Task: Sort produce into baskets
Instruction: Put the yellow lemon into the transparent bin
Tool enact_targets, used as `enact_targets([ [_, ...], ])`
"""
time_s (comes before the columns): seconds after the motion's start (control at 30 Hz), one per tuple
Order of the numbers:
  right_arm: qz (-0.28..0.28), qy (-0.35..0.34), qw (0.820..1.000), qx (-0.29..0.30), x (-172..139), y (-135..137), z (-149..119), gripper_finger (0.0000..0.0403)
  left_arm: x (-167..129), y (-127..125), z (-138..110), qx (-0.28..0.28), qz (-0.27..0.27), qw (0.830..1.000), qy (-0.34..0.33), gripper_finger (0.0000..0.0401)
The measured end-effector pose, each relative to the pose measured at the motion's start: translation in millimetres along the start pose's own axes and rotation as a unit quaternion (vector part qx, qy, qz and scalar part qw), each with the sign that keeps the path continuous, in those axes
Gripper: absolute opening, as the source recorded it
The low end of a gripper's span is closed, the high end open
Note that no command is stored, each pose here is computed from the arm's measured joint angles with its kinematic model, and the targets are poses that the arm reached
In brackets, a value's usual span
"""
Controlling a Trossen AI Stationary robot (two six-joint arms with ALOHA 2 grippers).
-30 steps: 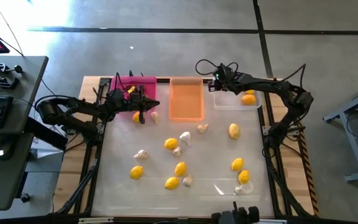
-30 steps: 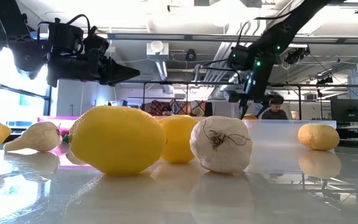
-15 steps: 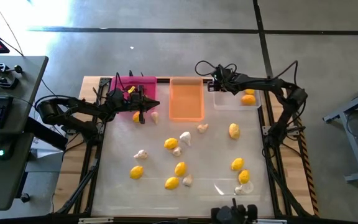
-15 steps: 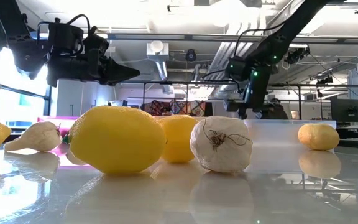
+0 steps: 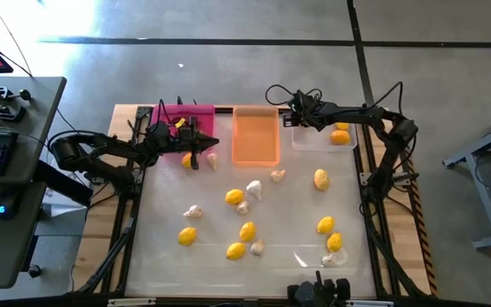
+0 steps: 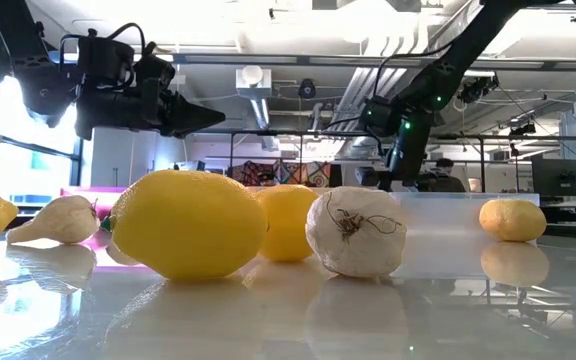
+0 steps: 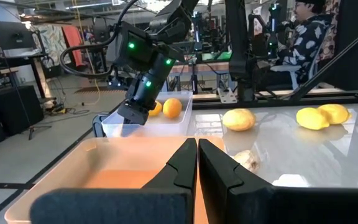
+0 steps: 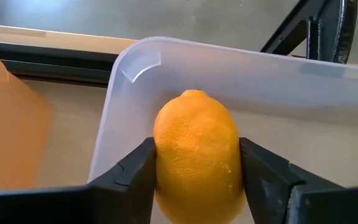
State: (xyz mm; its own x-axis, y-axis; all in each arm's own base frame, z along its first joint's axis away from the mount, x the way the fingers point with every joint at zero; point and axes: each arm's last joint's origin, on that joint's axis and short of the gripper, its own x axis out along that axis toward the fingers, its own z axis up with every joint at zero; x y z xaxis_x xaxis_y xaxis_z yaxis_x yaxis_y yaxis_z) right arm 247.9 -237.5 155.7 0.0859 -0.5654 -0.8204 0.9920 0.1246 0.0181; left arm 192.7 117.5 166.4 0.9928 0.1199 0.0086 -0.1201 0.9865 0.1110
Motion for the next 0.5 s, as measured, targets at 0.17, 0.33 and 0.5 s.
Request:
enact_targets([
  [0.17,-0.003,-0.004,1.000,-0.017,-0.6,0.6,1.0,0.0222,0.0,0.0,-0.1,-0.007,0.000,1.000,0.001,0.0003],
  [0.33,0.001,-0.012,0.999,-0.044,-6.5,6.1,9.1,0.0259,0.0,0.0,-0.2,-0.008,0.000,1.000,0.001,0.0003],
  [0.5,-0.014,-0.033,0.996,-0.081,-24.6,19.0,22.9,0.0261,0.0,0.0,-0.6,-0.006,0.000,1.000,0.003,0.0003],
])
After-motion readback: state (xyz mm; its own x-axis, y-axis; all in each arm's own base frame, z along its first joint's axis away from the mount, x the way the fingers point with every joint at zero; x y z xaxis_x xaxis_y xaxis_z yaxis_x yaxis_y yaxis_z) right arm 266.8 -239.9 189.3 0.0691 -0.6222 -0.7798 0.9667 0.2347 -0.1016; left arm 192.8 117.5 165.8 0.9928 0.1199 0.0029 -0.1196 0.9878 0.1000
